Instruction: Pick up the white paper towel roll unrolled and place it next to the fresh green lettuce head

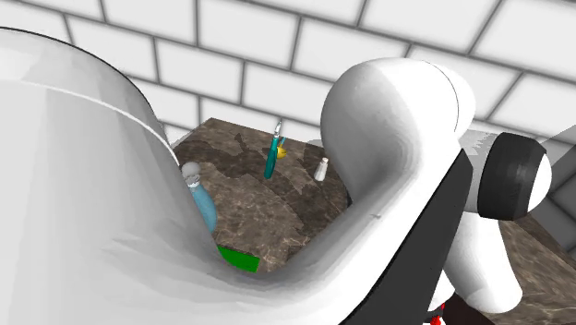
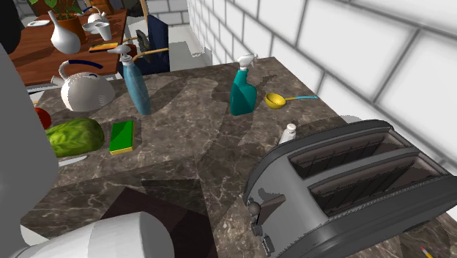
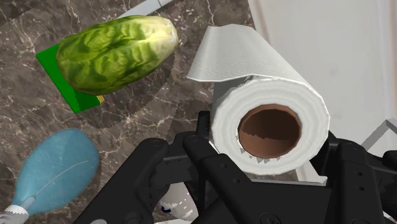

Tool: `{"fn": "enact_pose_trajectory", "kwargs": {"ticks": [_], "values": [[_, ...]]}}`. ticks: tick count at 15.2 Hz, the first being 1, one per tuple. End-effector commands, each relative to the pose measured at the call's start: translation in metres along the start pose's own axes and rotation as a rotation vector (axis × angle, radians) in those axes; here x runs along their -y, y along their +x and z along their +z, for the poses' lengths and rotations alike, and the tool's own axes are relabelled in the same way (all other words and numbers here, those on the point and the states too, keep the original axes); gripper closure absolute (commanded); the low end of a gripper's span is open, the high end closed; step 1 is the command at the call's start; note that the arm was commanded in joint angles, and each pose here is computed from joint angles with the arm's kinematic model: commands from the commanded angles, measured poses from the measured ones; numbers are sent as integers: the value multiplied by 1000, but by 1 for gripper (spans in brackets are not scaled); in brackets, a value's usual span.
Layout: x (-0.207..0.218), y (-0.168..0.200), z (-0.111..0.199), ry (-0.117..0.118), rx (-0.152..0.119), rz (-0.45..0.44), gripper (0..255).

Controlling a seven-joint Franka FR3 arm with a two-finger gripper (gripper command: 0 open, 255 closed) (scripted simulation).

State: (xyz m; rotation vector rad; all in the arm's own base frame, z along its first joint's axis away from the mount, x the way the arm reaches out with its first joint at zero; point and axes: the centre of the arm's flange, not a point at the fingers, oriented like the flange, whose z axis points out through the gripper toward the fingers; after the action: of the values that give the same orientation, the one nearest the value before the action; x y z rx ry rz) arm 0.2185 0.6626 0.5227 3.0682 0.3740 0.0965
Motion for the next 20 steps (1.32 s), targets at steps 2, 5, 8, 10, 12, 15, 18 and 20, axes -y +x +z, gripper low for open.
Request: {"fn": "enact_pose_trajectory", "kwargs": {"ticks": [2, 5, 8, 10, 12, 15, 18, 20], "values": [[1, -1, 15, 1, 0, 0, 255], [2, -1, 31, 1, 0, 0, 255], [2, -2, 47, 1, 0, 0, 255], [3, -3, 58, 1, 0, 0, 255], [4, -4, 68, 1, 0, 0, 255], [4, -4, 84, 1, 0, 0, 255], [5, -5, 100, 1, 0, 0, 255], [6, -6, 106, 1, 0, 0, 255]]}}
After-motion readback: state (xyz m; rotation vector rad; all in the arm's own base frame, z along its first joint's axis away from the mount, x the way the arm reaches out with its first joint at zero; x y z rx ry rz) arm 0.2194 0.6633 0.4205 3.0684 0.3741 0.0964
